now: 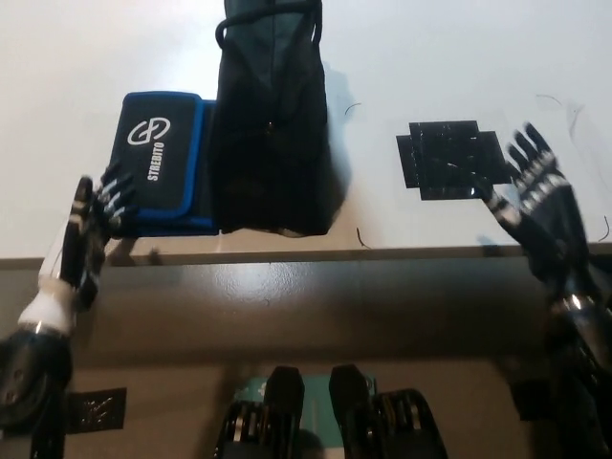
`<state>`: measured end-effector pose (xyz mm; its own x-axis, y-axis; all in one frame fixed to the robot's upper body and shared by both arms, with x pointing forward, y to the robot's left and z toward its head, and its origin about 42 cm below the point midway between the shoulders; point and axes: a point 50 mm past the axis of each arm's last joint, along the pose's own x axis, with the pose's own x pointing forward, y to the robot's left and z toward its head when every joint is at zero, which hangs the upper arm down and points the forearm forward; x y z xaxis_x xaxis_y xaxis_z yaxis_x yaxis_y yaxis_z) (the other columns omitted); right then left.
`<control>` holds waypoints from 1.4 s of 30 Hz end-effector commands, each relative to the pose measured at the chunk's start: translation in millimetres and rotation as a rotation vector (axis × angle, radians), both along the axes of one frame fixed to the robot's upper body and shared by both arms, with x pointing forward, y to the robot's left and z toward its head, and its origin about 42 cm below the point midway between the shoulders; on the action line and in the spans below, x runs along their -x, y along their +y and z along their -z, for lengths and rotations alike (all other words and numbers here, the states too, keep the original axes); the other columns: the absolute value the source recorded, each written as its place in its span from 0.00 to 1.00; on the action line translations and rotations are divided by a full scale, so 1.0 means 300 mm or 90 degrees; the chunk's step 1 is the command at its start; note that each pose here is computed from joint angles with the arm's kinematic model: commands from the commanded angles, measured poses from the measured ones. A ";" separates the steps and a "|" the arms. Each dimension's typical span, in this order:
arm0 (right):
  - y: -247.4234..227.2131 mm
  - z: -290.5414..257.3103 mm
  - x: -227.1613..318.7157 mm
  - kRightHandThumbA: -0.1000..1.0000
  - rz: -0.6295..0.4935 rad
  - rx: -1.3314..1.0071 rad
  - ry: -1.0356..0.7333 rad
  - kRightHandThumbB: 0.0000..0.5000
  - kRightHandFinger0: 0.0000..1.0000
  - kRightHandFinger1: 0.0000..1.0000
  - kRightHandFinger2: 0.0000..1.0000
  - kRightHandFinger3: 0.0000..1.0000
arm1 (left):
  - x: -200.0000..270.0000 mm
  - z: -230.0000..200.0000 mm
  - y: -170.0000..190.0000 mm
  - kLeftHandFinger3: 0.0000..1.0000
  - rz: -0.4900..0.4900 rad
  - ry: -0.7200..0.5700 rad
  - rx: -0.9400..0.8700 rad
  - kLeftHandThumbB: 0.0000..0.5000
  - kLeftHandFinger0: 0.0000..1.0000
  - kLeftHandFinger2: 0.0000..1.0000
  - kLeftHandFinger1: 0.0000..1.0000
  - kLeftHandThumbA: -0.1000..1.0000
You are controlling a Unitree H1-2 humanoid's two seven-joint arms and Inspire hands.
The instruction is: Use both hands to pick up the lunch bag on the right hand side and smoothly move it near the note book on the left hand side
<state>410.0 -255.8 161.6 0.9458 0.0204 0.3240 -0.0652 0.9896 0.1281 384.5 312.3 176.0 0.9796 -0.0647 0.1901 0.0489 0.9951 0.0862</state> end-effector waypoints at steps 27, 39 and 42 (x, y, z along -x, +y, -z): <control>-0.100 0.237 0.382 1.00 0.029 0.059 0.021 0.34 1.00 1.00 1.00 1.00 | 0.379 0.275 0.161 1.00 -0.018 0.021 -0.118 0.35 1.00 1.00 1.00 1.00; -0.106 0.254 0.350 1.00 0.025 0.064 0.047 0.44 1.00 1.00 1.00 1.00 | 0.378 0.320 0.157 1.00 -0.016 0.027 -0.136 0.20 1.00 1.00 1.00 1.00; -0.103 0.255 0.352 1.00 0.023 0.067 0.048 0.44 1.00 1.00 1.00 1.00 | 0.388 0.324 0.163 1.00 -0.014 0.032 -0.134 0.22 1.00 1.00 1.00 1.00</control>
<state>296.9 -285.9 71.5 0.9849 -0.0047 0.1733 -0.0045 0.9986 0.0526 269.7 351.5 69.3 0.9958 -0.0607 0.0684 0.0427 0.9700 0.2395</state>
